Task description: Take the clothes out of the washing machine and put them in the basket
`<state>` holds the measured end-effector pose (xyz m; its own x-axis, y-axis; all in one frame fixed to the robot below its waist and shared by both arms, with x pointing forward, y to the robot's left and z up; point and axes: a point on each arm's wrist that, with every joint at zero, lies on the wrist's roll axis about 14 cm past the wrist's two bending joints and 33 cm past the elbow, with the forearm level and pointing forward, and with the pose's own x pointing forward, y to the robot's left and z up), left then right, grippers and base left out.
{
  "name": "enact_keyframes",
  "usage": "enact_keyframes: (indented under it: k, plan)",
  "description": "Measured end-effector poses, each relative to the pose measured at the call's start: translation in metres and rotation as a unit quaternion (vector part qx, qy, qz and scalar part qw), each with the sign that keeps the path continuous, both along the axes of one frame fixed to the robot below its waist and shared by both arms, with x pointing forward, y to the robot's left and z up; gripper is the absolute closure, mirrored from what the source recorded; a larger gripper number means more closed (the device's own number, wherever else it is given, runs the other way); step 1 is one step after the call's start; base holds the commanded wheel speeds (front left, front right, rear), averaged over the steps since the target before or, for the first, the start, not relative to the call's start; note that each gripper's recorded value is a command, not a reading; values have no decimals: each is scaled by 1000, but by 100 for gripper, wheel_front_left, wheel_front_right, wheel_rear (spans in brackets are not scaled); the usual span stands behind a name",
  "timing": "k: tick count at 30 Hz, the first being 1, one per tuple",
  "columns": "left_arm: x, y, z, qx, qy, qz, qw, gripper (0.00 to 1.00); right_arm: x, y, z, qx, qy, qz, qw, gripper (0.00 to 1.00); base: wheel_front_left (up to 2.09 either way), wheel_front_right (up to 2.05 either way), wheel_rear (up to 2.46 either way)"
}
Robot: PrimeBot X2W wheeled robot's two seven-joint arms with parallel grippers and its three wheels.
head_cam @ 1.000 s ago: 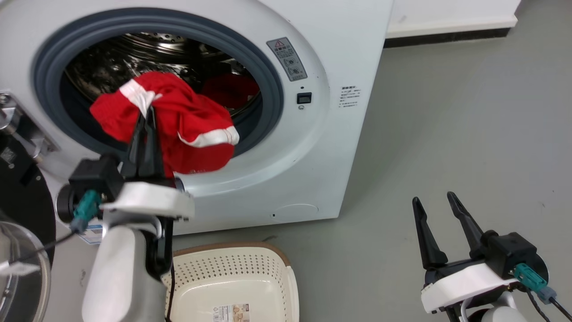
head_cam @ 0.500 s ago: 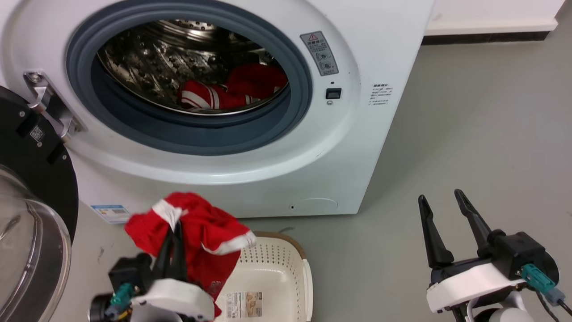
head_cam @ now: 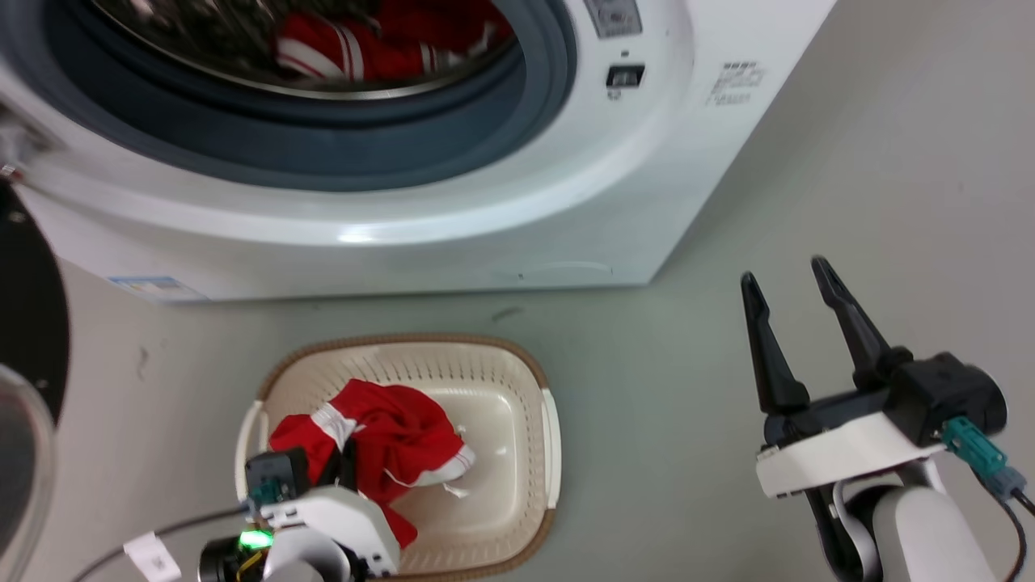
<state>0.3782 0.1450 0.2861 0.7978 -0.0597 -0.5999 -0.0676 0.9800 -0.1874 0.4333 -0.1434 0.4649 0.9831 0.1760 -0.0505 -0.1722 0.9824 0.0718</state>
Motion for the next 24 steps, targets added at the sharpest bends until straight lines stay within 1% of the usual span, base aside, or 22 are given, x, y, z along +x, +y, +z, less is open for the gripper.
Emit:
enact_keyframes:
  k: [5, 10, 17, 23, 24]
  plan:
    - [9, 4, -46, 12, 71, 1, 997, 100, 17, -1, -22, 0, 15, 0, 1000, 0, 0, 0, 0]
    - [15, -3, -85, 19, 128, -10, 992, 100, 26, -7, -49, -1, 38, -6, 999, 0, 0, 0, 0]
    - [8, -7, -130, 27, 200, -20, 979, 100, 32, -17, -80, -3, 65, -18, 998, 0, 0, 0, 0]
    - [-4, -14, -155, 29, 252, -40, 966, 100, 32, -25, -99, -8, 85, -26, 996, 0, 0, 0, 0]
    - [-5, -16, -158, 28, 259, -40, 965, 88, 32, -26, -101, -6, 87, -28, 996, 0, 0, 0, 0]
